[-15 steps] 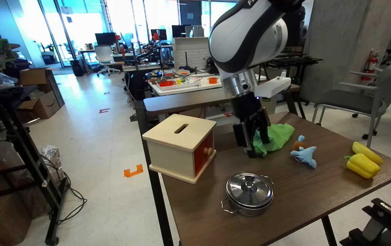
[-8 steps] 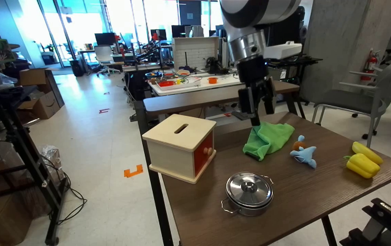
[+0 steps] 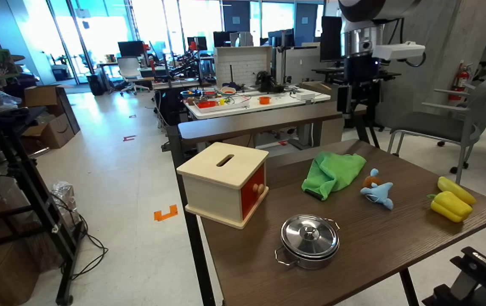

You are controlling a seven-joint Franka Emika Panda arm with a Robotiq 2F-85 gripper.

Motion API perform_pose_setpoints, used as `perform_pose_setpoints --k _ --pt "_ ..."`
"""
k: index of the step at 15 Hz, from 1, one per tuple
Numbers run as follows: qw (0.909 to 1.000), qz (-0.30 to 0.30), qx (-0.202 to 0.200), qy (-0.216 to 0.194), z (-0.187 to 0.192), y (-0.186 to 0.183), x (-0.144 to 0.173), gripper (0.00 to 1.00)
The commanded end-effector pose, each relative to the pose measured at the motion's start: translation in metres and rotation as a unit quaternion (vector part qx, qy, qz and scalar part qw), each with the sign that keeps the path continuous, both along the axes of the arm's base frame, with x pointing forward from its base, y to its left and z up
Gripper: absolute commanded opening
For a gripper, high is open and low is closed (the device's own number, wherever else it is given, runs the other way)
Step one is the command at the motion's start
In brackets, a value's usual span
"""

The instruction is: Unfold the green towel

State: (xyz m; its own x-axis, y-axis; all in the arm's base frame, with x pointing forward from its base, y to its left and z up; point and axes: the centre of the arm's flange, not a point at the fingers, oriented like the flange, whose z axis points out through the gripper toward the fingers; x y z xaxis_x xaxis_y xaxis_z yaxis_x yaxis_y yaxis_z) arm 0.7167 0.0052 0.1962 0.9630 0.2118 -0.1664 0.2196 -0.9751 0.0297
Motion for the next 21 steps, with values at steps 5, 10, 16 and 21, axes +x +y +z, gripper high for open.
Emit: perform_pose_setpoints --k 5,10,16,21 --pt "0.9921 -0.102 0.032 -0.066 -0.049 -0.064 0.011 1.0" --pt "0.9897 -0.126 0.018 -0.066 -0.093 -0.071 0.014 1.0" --pt "0.9868 -0.151 0.007 -0.059 -0.114 -0.079 0.019 1.0" --pt "0.9843 -0.168 -0.001 -0.053 -0.129 -0.086 0.029 0.77"
